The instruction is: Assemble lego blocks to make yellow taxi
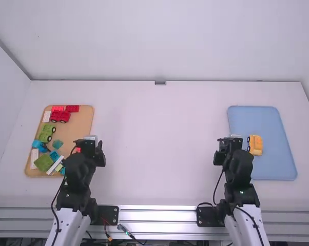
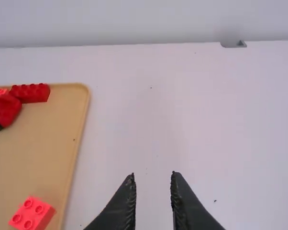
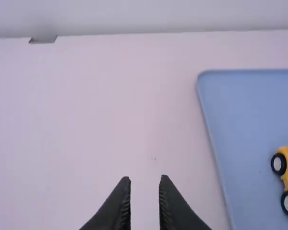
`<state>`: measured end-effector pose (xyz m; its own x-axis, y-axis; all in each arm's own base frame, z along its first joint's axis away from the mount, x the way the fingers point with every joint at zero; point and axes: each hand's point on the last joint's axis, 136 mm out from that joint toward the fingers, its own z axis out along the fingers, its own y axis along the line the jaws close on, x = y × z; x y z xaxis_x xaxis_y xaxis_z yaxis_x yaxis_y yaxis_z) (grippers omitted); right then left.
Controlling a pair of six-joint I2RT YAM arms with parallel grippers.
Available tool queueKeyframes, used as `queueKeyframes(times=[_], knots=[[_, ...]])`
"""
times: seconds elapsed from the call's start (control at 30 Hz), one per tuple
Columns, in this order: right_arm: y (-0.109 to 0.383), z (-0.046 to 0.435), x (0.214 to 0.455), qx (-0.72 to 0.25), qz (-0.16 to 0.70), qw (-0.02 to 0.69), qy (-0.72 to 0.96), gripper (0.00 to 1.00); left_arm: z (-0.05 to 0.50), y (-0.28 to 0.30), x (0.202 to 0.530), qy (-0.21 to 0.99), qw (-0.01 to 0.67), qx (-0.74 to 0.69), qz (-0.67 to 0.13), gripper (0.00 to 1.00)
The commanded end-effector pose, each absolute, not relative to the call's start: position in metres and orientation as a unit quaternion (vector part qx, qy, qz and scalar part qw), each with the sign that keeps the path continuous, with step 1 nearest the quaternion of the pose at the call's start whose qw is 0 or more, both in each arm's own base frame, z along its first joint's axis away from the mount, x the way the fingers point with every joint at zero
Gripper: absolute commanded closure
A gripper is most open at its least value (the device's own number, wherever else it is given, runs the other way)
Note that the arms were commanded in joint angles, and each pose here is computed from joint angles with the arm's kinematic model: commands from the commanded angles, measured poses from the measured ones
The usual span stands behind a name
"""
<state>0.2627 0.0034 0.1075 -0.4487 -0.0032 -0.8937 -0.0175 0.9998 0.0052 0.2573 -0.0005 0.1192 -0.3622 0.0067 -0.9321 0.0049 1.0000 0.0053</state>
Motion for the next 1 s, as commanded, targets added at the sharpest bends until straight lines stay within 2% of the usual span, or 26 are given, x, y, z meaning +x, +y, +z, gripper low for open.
queueKeyframes(times=[0.0,0.2,0.6,0.97], knots=[[0.003,0.095,0.256,-0.004,0.007,0.525,0.851,0.89,0.107,0.0,0.253,0.825,0.565,0.0,0.0,0.89],[0.003,0.067,0.243,-0.004,0.007,0.525,0.851,1.0,0.094,0.0,0.247,0.817,0.576,0.0,0.0,1.0],[0.003,0.107,0.248,-0.005,0.006,0.599,0.801,1.0,0.13,0.0,0.248,0.769,0.639,0.0,0.0,1.0],[0.003,0.135,0.247,-0.005,0.006,0.648,0.762,1.0,0.148,0.0,0.246,0.743,0.669,0.0,0.0,1.0]])
